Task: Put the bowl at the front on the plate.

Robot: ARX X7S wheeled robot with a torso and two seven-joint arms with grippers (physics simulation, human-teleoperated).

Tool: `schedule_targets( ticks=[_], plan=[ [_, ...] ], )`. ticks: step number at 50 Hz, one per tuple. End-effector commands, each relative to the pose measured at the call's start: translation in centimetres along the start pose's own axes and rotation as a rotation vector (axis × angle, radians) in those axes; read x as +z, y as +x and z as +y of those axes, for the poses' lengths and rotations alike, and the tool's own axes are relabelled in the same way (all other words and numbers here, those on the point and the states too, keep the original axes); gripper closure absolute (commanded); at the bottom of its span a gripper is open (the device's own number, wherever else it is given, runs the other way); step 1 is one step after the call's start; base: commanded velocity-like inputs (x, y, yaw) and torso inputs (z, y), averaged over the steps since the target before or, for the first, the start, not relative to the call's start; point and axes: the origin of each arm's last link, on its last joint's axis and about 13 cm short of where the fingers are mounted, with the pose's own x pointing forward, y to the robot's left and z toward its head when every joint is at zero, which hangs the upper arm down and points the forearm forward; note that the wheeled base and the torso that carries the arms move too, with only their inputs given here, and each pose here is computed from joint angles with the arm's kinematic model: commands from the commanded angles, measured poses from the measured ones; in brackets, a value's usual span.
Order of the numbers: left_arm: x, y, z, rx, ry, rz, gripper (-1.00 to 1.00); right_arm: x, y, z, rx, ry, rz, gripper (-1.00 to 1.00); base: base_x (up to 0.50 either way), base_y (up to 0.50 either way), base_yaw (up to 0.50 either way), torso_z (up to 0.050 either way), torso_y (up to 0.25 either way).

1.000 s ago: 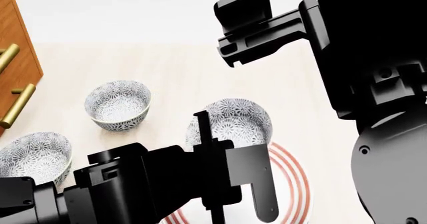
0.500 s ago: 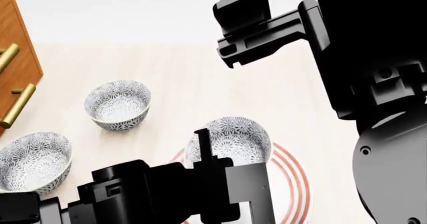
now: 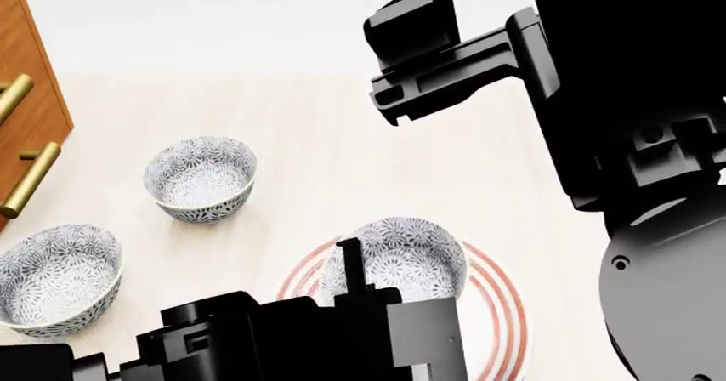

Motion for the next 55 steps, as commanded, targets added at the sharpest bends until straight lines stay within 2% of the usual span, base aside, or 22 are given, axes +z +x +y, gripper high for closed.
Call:
schedule_targets(
  ticks=[1, 55],
  plan=[
    [0.1, 0.1, -0.2, 0.014, 0.012, -0.009, 1.00, -0.2, -0.1, 0.0, 0.004, 0.004, 0.001, -1.00, 0.00, 0.00, 0.00, 0.000, 0.000],
    [-1.1, 1.2, -2.1, -0.004, 0.046, 0.016, 1.00, -0.6, -0.4, 0.1, 0.003, 0.014, 0.004, -1.00, 0.00, 0.00, 0.00, 0.000, 0.000]
  ],
)
